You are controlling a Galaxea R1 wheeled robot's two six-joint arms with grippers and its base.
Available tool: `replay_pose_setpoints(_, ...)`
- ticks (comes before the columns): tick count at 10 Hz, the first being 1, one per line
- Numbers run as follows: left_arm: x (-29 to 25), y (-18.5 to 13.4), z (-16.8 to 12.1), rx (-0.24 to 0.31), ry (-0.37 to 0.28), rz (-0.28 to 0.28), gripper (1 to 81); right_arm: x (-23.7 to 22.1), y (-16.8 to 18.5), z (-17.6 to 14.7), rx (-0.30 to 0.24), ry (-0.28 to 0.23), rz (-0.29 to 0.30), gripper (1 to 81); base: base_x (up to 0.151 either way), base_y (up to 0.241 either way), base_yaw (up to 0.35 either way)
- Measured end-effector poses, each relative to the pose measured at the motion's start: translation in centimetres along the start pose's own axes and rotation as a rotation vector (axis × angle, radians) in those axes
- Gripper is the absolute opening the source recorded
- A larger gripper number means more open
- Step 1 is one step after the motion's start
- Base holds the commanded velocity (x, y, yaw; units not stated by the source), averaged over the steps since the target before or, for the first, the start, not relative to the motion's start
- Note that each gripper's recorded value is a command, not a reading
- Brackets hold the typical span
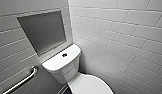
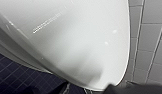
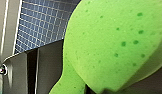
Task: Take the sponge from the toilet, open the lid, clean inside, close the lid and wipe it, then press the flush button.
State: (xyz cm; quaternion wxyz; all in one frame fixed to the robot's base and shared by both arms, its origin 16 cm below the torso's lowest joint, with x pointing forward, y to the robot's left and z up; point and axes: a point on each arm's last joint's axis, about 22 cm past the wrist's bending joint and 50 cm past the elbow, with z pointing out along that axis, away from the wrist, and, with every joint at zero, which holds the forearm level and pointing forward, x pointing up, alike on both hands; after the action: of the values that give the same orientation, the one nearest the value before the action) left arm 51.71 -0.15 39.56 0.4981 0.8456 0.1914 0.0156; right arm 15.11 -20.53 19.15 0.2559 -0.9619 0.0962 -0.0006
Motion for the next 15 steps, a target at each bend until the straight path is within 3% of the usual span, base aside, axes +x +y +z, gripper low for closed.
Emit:
replay_pose_setpoints(6,0.2,0.5,0.3,-0.011,0.042,-0.023,81.1,0.1,-0.3,0.2,0.004,0.001,-0.001,1.0,0.000,0.000,0.000)
replay_pose_setpoints(12,-0.3,1.5,0.8,-0.027,0.022,-0.032,81.1,0.4,-0.2,0.2,0.002,0.004,-0.002,1.0,0.000,0.000,0.000)
replay_pose_setpoints(15,-0.2,3.0,-0.6,-0.057,0.023,-0.024,81.1,0.4,-0.2,0.2,0.001,0.005,-0.003,1.0,0.000,0.000,0.000)
